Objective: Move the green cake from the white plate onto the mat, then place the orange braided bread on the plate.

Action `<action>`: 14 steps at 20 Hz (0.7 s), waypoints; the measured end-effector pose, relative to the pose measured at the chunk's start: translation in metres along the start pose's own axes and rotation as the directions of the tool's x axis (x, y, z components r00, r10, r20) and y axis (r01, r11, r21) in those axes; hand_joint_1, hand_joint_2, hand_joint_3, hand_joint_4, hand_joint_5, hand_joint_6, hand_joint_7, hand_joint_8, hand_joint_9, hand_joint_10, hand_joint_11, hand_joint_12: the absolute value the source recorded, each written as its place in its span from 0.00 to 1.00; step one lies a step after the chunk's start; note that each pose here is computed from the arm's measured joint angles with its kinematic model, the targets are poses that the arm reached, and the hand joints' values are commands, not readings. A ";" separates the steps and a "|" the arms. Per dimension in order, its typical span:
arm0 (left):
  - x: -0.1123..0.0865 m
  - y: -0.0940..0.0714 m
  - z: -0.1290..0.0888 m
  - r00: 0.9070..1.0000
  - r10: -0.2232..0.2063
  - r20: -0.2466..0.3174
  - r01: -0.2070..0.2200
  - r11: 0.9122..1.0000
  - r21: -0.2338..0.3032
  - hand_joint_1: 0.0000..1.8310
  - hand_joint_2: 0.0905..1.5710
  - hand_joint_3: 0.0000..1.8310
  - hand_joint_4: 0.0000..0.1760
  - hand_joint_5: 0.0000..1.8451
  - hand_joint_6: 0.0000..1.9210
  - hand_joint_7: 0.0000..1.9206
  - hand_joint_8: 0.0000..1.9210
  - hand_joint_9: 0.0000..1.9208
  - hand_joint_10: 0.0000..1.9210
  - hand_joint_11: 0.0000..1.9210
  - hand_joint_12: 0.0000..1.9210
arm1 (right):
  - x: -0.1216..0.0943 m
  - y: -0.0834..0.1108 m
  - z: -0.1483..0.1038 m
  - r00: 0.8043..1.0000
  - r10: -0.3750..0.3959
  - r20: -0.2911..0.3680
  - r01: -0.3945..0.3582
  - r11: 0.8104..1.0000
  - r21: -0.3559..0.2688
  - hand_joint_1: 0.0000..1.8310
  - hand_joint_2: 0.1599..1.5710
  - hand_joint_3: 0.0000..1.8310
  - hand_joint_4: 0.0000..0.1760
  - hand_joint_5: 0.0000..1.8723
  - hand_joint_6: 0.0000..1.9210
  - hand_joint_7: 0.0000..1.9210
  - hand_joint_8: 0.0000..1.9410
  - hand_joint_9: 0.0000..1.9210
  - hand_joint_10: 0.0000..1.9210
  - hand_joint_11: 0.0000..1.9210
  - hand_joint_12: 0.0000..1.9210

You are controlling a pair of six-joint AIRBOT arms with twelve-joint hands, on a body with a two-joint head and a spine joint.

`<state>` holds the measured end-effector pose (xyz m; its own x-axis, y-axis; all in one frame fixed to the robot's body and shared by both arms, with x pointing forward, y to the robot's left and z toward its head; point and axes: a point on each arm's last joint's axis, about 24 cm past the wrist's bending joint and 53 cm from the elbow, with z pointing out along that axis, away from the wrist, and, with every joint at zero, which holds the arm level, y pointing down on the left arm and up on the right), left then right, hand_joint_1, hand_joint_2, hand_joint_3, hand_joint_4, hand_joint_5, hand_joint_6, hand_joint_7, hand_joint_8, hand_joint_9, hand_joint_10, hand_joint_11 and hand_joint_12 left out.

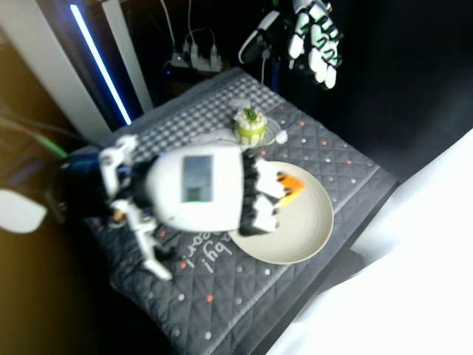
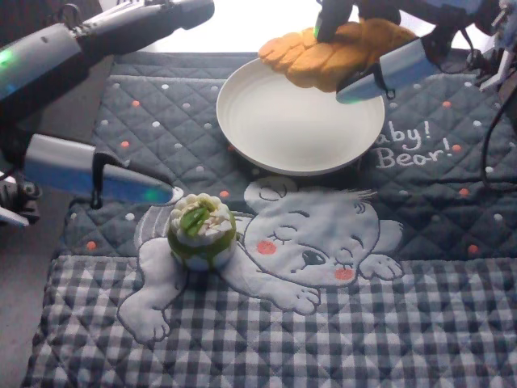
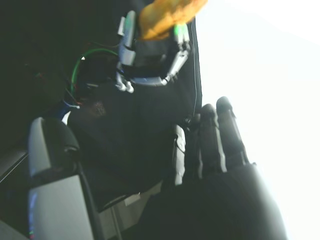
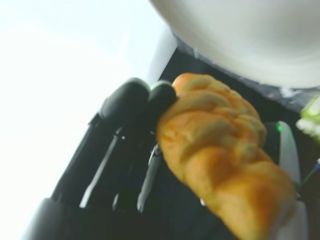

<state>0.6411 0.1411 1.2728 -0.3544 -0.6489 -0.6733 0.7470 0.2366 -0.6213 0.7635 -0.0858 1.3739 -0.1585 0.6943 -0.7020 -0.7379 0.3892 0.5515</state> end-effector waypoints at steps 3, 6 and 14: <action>0.002 -0.001 0.003 1.000 -0.003 -0.004 0.003 1.000 0.011 0.47 0.46 0.00 0.50 0.07 0.00 0.00 0.00 0.05 0.01 0.03 0.01 | 0.004 -0.009 0.008 1.000 0.003 -0.006 -0.003 0.999 0.033 0.60 0.76 0.00 0.00 0.40 0.68 0.47 0.85 0.59 0.93 0.63 0.99; 0.002 -0.002 0.003 1.000 -0.003 -0.002 0.003 1.000 0.018 0.48 0.49 0.01 0.42 0.06 0.00 0.00 0.00 0.05 0.00 0.03 0.01 | 0.010 -0.013 0.016 1.000 0.021 -0.003 -0.021 0.999 0.047 0.66 0.76 0.00 0.00 0.40 0.58 0.42 0.78 0.51 0.73 0.51 0.88; 0.001 -0.005 0.004 1.000 -0.024 0.007 0.024 0.999 0.042 0.46 0.48 0.00 0.34 0.13 0.00 0.00 0.00 0.01 0.00 0.00 0.00 | 0.018 -0.003 0.024 0.999 0.049 0.002 -0.049 0.999 0.019 0.66 0.75 0.00 0.00 0.41 0.66 0.43 0.73 0.55 0.89 0.58 0.97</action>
<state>0.6391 0.1359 1.2770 -0.3684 -0.6593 -0.6555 0.7612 0.1909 -0.6198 0.7784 -0.0599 1.3701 -0.1934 0.7135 -0.6734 -0.7166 0.3661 0.5937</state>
